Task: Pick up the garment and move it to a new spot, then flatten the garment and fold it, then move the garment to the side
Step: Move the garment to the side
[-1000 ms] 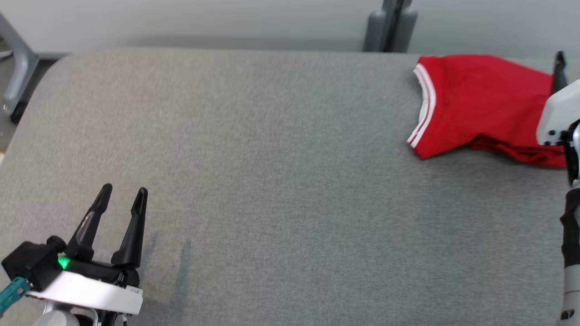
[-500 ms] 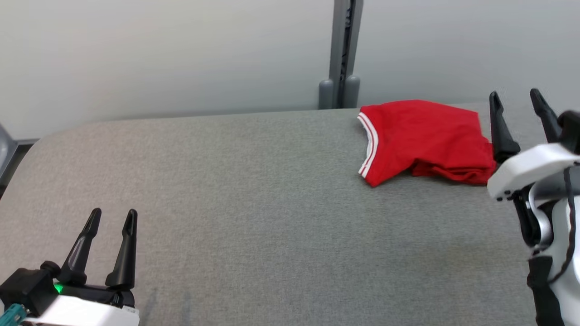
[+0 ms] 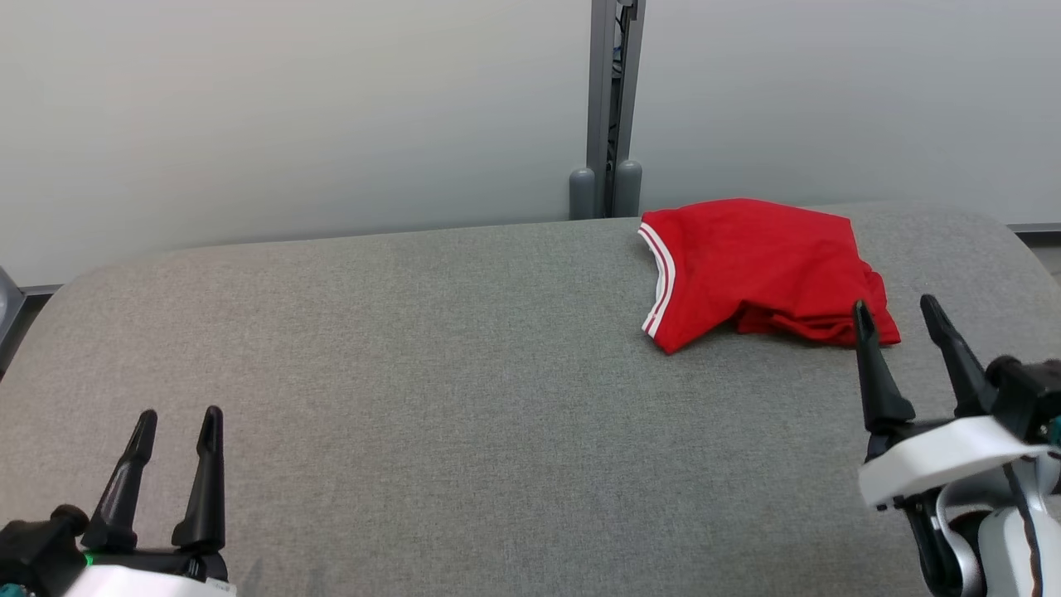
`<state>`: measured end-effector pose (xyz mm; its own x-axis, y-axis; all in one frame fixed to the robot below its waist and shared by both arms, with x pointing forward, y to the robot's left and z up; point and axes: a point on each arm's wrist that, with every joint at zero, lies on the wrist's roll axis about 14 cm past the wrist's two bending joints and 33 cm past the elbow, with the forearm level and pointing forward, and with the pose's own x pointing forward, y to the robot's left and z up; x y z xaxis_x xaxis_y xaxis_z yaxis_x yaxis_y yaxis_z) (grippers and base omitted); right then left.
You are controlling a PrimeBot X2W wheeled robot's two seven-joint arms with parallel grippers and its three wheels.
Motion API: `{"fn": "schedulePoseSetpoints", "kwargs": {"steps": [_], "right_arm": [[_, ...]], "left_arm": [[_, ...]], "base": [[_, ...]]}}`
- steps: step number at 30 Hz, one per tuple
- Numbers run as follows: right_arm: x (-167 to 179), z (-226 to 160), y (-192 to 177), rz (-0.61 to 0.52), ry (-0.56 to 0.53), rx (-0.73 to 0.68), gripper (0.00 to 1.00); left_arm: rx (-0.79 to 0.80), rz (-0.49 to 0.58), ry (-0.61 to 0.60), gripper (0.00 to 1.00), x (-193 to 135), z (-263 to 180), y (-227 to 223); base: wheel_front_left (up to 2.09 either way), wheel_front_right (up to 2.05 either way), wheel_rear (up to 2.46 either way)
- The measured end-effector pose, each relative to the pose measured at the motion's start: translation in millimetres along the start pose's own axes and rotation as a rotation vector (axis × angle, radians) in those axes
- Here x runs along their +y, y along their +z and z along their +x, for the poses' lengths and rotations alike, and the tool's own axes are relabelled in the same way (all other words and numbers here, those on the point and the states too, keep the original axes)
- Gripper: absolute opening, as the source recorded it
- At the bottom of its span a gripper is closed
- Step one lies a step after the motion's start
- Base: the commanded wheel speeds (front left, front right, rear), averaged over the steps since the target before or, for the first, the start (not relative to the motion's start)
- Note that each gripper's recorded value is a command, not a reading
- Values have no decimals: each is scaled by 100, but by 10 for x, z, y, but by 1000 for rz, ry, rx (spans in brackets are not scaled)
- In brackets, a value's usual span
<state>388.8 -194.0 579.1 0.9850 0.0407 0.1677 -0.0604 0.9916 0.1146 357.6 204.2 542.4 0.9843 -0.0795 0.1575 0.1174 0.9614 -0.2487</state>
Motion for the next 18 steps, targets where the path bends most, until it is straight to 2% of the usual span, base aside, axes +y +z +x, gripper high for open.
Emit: {"fn": "schedulePoseSetpoints", "kwargs": {"steps": [12, 18], "right_arm": [[262, -375, -438, 77, 49, 46, 100], [280, -404, -539, 62, 53, 55, 100]], "left_arm": [[85, 69, 69, 100, 189, -211, -287], [91, 74, 75, 100, 170, -251, -337]], "base": [[0, 0, 0], [0, 0, 0]]}}
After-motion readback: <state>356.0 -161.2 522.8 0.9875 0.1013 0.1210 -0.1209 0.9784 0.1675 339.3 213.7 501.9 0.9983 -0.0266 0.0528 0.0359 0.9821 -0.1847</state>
